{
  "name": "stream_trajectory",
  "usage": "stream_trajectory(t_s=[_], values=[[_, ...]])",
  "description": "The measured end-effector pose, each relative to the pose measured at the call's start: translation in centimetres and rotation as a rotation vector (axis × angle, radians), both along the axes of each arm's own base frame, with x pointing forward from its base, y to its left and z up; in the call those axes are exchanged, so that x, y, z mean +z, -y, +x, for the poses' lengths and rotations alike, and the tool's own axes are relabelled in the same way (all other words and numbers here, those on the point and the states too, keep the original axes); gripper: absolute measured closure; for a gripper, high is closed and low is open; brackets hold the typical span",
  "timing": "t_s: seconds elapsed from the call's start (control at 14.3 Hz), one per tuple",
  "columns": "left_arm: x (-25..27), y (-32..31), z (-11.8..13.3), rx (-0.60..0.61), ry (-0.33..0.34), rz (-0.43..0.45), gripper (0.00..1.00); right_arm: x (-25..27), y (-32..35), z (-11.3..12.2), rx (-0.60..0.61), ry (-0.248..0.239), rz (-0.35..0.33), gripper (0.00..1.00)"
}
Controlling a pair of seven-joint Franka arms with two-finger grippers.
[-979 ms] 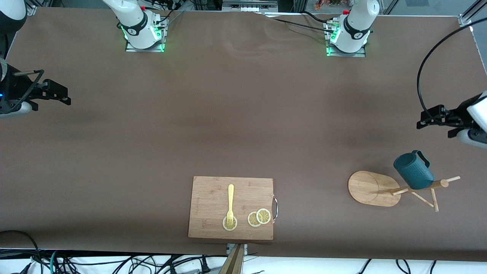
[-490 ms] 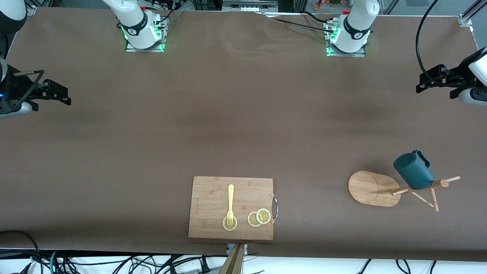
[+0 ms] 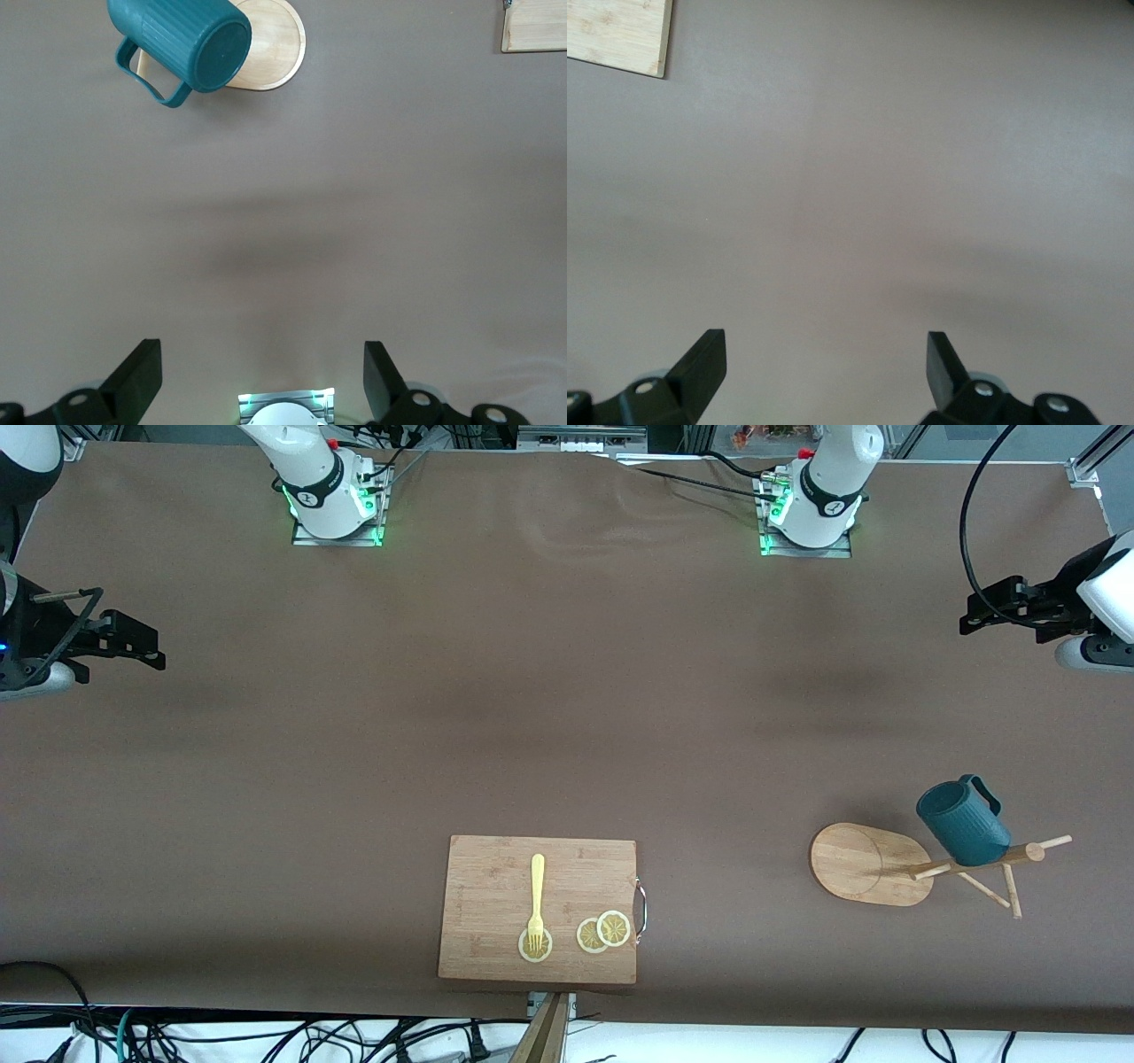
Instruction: Pass cup and hang on rack
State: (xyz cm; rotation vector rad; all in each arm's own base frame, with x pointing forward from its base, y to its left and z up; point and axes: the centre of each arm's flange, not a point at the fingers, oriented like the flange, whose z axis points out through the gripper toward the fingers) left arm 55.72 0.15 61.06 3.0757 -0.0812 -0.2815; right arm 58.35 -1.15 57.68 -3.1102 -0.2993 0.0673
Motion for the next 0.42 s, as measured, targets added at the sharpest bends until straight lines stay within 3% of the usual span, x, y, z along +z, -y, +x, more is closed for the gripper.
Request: stream_trajectory(t_s=[0.42], values=[[-0.54,-0.39,0.54,0.009,-0.007,0.001,0.00,0.00,0.06,0.00,-0.013,0.001,0.022,0.00]])
